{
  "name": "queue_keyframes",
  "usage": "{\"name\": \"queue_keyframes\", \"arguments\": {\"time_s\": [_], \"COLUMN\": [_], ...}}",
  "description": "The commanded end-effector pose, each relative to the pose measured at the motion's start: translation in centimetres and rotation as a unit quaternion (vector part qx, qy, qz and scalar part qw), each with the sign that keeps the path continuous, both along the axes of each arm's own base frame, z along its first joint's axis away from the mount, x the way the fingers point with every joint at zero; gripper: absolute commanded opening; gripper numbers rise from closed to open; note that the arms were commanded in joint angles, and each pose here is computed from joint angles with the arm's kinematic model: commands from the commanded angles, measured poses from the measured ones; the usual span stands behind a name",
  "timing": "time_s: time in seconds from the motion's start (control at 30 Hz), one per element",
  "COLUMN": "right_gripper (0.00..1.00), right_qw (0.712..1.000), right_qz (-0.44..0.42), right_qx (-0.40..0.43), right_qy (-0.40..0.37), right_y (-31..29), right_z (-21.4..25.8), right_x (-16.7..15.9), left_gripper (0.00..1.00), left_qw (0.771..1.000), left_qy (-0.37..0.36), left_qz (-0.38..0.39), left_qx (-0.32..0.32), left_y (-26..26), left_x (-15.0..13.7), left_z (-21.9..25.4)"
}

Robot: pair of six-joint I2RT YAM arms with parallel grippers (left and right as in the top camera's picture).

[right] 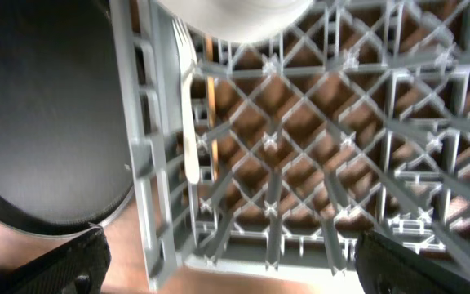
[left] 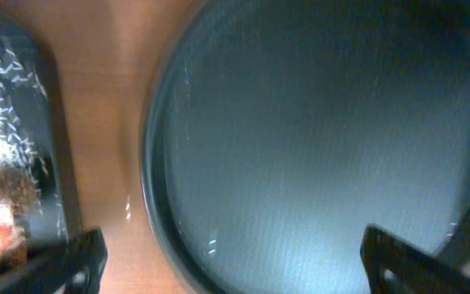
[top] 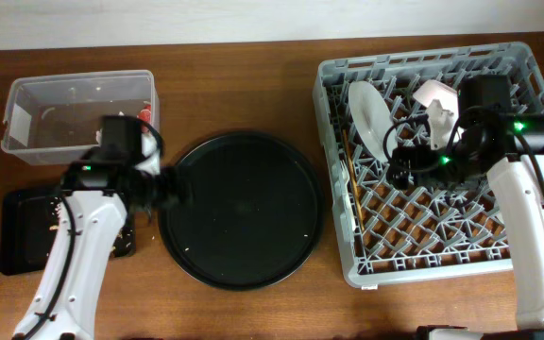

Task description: Sort waste into correct bins and load items into the dishwasher rack

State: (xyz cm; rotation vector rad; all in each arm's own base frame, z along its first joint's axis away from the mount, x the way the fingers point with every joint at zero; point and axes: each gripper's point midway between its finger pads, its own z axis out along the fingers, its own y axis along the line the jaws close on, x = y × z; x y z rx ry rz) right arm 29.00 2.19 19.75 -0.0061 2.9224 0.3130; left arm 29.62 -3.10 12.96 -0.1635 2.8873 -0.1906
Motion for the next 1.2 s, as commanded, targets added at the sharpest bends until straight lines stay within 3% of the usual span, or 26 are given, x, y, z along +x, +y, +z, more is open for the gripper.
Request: {"name": "queue_keyframes", "arguments": {"time_s": [0.0, 0.1, 0.17, 0.27, 0.47, 0.57, 0.67, 1.17], "right_gripper": [0.99, 0.99, 0.99, 0.99, 0.99, 0.99, 0.99, 0.99], "right_qw": [1.000, 1.000, 0.997, 0.991, 0.963, 0.950, 0.942, 0.936], "right_qz": [-0.001, -0.007, -0.019, -0.021, -0.037, -0.038, -0.040, -0.040], "right_qx": [-0.026, -0.026, -0.028, -0.030, -0.062, -0.063, -0.063, -0.063], "right_qy": [0.016, -0.007, -0.063, -0.126, -0.260, -0.305, -0.327, -0.343], "right_y": [-0.9, -0.9, -0.9, -0.9, -1.7, -1.6, -1.5, -1.4], "right_z": [-0.3, 0.3, 0.9, 1.2, 2.9, 4.4, 5.3, 5.5], "right_x": [-0.8, -1.3, -2.0, -3.1, -7.1, -8.5, -9.1, -9.9], "left_gripper": [0.99, 0.96, 0.95, 0.96, 0.99, 0.99, 0.99, 0.99], "left_qw": [0.995, 0.996, 0.998, 0.993, 0.957, 0.939, 0.931, 0.932], "left_qy": [0.080, 0.068, -0.021, -0.100, -0.290, -0.343, -0.366, -0.362], "left_qz": [-0.034, -0.029, -0.032, -0.028, 0.005, 0.009, 0.010, 0.010], "left_qx": [0.058, 0.052, 0.051, 0.049, 0.025, 0.021, 0.020, 0.020], "left_y": [1.5, 1.5, 1.3, 1.4, 1.4, 1.5, 1.6, 1.6], "left_x": [-4.2, -5.0, -4.4, -5.2, -8.2, -9.5, -10.5, -10.8], "left_z": [-0.6, 0.5, 2.9, 4.7, 8.7, 10.8, 11.6, 11.4]}}
